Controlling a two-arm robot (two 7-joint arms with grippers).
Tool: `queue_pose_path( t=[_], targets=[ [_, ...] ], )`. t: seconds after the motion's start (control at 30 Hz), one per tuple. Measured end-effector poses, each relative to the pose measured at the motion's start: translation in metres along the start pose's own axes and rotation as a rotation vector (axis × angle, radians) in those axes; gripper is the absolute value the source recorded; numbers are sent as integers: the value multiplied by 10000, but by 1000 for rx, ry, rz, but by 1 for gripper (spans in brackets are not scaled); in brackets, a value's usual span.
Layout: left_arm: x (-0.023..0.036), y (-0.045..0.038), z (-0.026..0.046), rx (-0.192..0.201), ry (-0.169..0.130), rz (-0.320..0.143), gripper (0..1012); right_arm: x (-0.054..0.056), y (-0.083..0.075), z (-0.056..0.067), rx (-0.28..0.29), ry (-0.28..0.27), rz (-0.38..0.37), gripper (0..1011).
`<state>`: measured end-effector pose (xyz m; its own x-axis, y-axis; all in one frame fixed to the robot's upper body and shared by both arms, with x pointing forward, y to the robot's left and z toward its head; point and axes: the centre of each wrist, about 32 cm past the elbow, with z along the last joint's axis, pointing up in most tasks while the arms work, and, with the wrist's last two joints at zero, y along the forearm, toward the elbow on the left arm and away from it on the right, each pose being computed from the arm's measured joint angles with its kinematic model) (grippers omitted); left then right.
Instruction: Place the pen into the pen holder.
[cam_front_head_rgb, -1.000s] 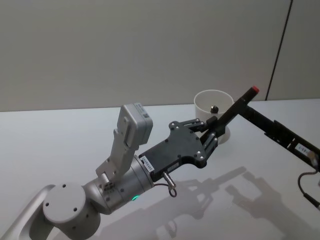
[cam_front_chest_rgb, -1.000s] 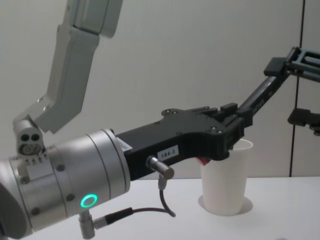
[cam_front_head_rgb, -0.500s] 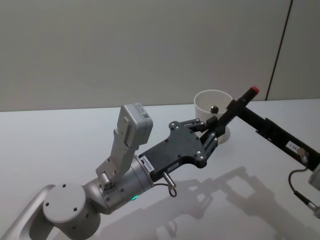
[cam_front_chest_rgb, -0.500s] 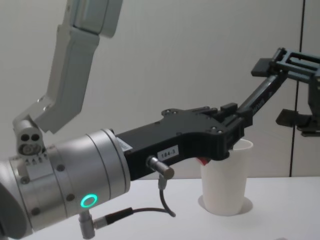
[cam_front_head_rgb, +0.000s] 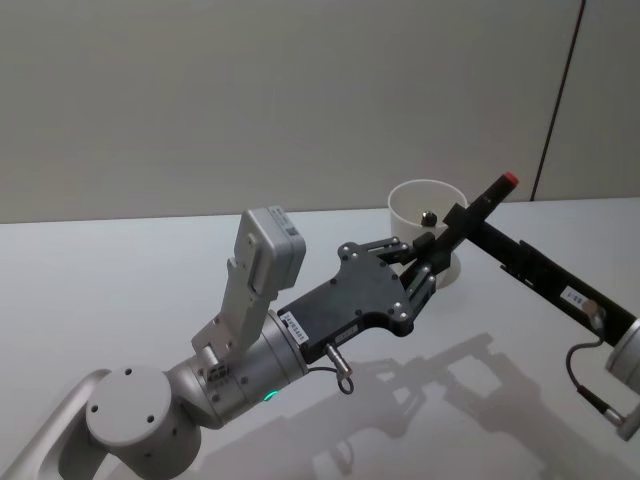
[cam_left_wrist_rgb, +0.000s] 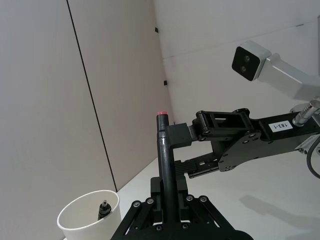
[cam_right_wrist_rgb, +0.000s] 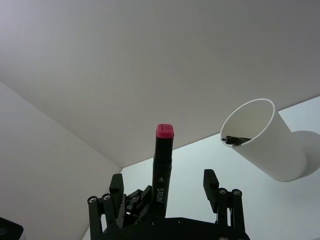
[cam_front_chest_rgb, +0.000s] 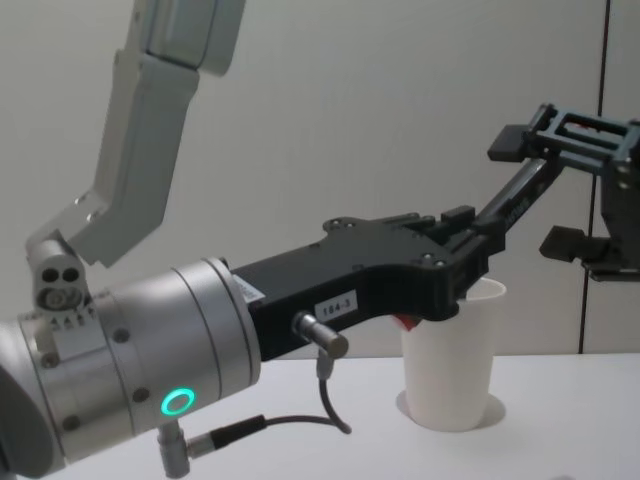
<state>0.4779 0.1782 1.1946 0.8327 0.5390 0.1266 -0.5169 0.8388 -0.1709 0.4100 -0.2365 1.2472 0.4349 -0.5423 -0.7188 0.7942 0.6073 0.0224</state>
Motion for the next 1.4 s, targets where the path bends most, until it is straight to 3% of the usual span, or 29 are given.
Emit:
queue_pose_path(
  t=[0.67,1.4],
  targets=[
    [0,0,0,0,0,0,173,-39,113,-100,33,20,-28,1001],
    [0,0,0,0,0,0,173,-74,159,-120,42,29,-32,1001]
  ],
)
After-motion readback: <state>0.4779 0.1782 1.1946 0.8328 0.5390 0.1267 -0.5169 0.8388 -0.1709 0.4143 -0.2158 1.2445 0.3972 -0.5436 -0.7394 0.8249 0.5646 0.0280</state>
